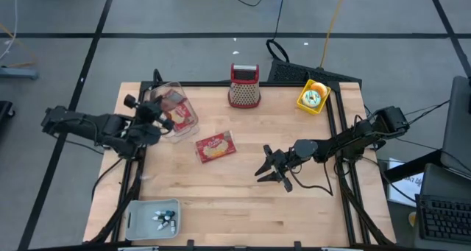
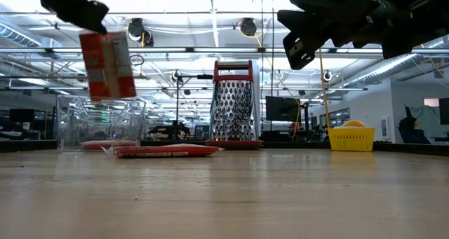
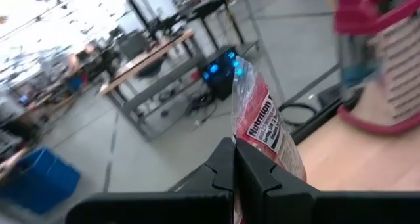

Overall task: Pick & Place Food Item
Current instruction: Put the right red popcorn bag into the transparent bin

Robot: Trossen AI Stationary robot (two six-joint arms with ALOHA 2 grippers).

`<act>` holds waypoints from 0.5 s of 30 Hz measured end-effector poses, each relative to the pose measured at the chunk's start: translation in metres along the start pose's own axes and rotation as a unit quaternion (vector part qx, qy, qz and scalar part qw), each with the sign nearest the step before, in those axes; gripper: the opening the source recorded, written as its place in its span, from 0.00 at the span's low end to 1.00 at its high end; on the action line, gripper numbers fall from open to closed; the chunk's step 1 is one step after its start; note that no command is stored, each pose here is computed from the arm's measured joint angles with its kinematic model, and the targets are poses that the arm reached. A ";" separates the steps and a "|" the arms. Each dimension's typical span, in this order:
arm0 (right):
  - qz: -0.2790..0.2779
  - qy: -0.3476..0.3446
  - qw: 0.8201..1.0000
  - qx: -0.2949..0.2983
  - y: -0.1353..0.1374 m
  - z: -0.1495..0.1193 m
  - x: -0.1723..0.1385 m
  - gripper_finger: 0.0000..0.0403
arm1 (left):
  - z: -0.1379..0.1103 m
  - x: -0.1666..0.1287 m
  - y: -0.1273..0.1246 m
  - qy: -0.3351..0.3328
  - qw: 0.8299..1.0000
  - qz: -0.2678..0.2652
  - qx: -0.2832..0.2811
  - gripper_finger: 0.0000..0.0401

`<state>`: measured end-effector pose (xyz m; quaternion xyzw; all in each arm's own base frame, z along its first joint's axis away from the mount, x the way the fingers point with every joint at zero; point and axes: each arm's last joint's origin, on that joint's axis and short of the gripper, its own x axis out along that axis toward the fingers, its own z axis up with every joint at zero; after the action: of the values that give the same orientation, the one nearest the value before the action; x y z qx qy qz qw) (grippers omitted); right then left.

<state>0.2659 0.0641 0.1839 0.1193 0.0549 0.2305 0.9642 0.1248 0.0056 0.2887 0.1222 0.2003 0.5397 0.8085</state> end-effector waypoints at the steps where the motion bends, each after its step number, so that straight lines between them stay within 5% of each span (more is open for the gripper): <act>1: 0.000 0.000 1.000 -0.001 0.000 0.000 0.000 0.25 | -0.003 0.003 0.000 0.008 1.000 0.008 0.000 0.00; 15: -0.007 -0.002 1.000 0.002 -0.003 0.001 -0.001 0.23 | -0.066 0.044 -0.021 0.084 0.995 0.057 -0.004 0.00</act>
<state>0.2668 0.0605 0.1839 0.1217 0.0544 0.2229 0.9657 0.1272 0.0367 0.2126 0.0843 0.2575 0.5942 0.7573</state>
